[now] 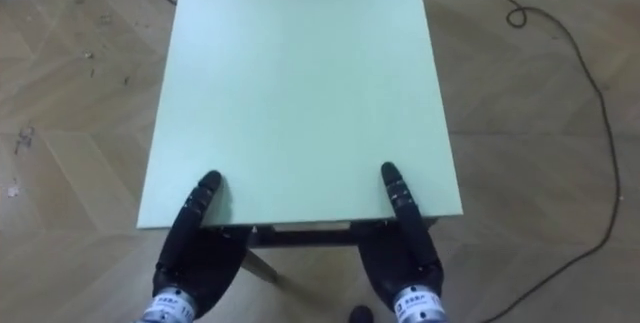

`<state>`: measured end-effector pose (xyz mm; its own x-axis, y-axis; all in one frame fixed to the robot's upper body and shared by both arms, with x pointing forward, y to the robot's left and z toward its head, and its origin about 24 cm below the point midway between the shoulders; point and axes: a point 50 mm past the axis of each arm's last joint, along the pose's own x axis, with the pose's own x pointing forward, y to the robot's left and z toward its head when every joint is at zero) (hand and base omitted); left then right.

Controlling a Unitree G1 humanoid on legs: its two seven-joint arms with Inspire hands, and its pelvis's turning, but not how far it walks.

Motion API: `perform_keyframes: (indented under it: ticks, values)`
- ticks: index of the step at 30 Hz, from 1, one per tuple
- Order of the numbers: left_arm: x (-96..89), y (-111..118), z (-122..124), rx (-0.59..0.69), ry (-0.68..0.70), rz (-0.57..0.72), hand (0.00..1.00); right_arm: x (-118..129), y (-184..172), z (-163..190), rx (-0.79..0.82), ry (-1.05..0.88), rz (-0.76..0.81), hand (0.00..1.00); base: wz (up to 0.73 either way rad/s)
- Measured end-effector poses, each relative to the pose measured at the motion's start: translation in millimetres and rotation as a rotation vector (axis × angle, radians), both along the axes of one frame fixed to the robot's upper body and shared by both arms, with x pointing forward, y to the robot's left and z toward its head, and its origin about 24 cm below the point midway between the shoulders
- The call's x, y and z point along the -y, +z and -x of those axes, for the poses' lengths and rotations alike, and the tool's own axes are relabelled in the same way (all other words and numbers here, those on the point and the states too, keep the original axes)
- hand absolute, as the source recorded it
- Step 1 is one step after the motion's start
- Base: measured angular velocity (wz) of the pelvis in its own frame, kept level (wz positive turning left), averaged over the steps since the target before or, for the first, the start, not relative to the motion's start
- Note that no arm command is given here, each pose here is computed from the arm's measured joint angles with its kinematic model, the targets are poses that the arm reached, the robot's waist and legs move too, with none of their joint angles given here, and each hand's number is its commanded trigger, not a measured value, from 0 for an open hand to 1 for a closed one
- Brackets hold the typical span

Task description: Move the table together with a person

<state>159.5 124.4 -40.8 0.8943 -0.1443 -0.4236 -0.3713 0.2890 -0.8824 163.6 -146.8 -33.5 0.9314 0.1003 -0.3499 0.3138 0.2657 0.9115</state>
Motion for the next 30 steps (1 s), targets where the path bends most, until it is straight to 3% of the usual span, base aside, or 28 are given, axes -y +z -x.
perform_keyframes:
  ticks: [11,19,30]
  values:
    - [3.4,3,-2,0.012,-0.015,-0.008,1.0,2,-6,6,-0.043,-0.02,-0.068,1.0,0.01]
    - [-8.0,14,-8,0.068,0.007,-0.055,1.0,-9,1,-6,-0.003,0.005,-0.091,1.0,-0.26]
    - [-10.7,13,-7,0.067,0.013,-0.068,1.0,-12,1,-6,0.014,0.006,-0.084,1.0,0.15]
